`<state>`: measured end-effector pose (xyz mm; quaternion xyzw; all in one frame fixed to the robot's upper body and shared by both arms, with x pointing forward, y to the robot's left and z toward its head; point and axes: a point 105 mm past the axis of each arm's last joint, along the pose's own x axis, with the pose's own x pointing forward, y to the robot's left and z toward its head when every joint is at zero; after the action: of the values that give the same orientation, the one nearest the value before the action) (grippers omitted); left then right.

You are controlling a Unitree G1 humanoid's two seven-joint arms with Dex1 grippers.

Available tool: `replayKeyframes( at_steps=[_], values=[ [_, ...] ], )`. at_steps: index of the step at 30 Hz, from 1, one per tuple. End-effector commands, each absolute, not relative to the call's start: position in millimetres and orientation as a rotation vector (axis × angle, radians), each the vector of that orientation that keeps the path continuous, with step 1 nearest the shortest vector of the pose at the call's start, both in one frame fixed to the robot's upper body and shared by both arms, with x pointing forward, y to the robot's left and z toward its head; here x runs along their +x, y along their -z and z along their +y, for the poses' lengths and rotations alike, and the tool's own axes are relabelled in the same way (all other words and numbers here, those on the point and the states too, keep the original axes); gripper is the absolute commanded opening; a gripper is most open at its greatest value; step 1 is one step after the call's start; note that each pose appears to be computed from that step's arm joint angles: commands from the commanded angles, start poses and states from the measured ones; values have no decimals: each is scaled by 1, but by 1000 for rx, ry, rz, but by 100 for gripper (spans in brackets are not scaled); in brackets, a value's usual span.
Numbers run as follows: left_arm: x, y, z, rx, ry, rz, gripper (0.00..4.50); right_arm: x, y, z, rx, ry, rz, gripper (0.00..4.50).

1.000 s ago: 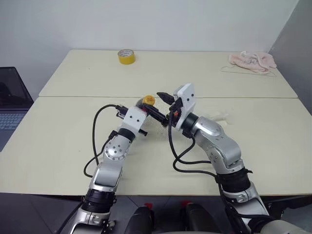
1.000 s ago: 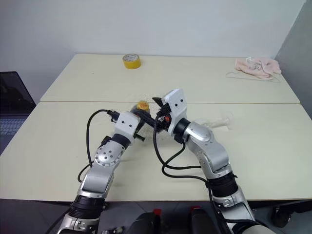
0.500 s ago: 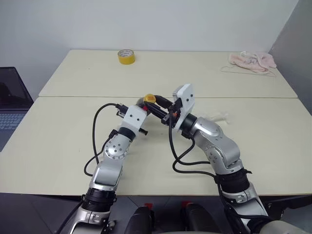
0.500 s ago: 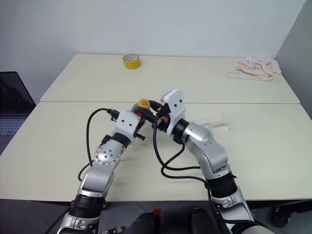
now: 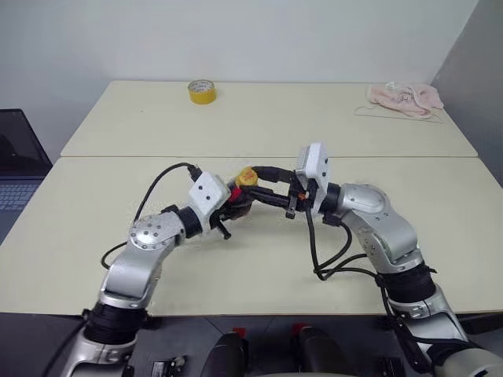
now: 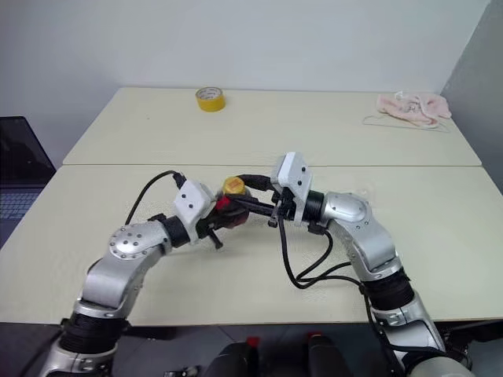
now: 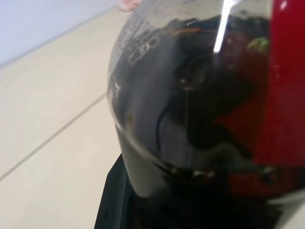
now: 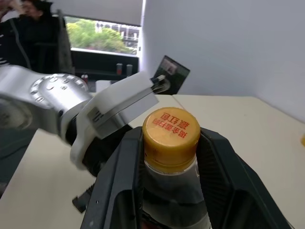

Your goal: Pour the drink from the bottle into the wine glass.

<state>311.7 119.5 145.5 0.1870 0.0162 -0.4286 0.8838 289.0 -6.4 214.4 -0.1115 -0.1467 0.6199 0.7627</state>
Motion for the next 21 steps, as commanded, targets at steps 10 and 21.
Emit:
replayKeyframes(
  at_steps=[10, 21],
  values=[
    [302, -142, 125, 290, 913, 74, 72, 260, -236, -10, -319, -1488, -439, 222],
    [320, -148, 123, 241, 697, -17, 69, 278, -246, -7, -213, -1279, -423, 357]
  ],
)
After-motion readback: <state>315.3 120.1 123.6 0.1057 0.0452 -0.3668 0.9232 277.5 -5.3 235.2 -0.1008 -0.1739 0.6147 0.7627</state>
